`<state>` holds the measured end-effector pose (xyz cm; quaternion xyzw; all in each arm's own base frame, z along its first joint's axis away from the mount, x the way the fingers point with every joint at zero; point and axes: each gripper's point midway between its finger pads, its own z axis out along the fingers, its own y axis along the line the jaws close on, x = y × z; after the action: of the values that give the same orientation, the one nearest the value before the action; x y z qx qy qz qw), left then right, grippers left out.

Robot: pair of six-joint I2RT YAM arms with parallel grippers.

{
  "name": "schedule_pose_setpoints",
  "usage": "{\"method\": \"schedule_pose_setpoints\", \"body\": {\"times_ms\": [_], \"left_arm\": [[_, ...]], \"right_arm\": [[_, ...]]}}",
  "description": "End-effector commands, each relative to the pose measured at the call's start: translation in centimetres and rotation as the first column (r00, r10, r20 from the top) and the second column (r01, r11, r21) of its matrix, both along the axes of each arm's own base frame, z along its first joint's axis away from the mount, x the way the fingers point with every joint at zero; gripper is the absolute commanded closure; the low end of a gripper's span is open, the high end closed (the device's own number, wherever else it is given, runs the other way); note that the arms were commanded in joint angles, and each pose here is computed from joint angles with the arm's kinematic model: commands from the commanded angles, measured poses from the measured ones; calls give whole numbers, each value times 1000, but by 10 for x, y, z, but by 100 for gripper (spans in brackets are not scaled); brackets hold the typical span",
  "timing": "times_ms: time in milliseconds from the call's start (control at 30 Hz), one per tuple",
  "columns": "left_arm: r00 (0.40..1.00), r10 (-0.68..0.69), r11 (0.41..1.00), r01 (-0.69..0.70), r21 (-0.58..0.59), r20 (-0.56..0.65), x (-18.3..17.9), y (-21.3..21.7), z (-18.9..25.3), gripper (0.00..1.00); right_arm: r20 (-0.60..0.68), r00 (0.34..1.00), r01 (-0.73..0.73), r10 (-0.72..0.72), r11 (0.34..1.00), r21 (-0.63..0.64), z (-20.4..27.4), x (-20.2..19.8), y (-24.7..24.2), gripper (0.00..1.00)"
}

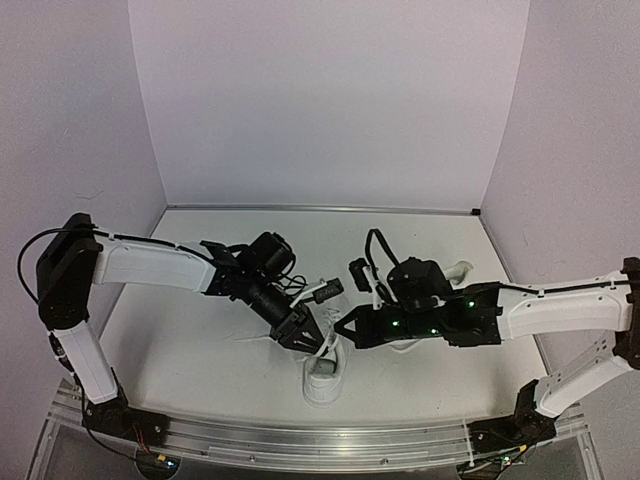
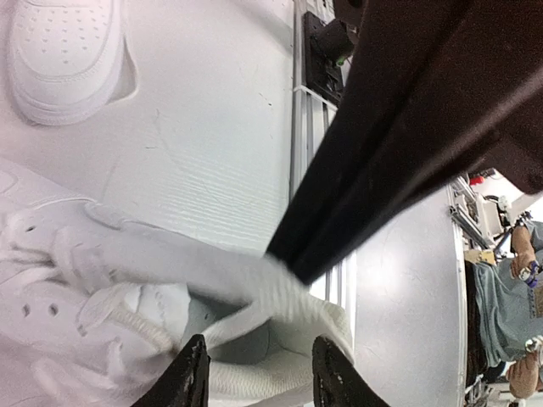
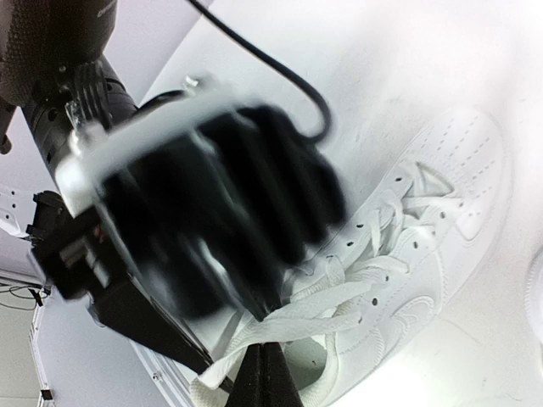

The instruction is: Tie the shoes

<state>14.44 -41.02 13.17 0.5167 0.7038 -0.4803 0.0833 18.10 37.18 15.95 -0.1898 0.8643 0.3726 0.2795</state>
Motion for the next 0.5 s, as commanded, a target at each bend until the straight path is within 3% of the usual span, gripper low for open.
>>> {"method": "schedule_pose_setpoints", "body": {"times_ms": [0, 100, 200, 467], "left_arm": [[985, 159, 986, -154, -65, 74, 37, 24, 38, 54], [950, 299, 954, -296, -48, 90, 66, 48, 40, 48], [897, 408, 906, -421, 50, 169, 87, 68, 22, 46], [824, 512, 796, -561, 227, 242, 86, 112, -28, 48]], "right_arm": [[31, 998, 54, -53, 998, -28, 4, 3, -20, 100], [41, 996, 80, -78, 996, -48, 4, 4, -30, 100], [50, 994, 104, -101, 992, -64, 6, 5, -39, 100], [70, 986, 157, -151, 984, -81, 10, 4, -63, 100]]}}
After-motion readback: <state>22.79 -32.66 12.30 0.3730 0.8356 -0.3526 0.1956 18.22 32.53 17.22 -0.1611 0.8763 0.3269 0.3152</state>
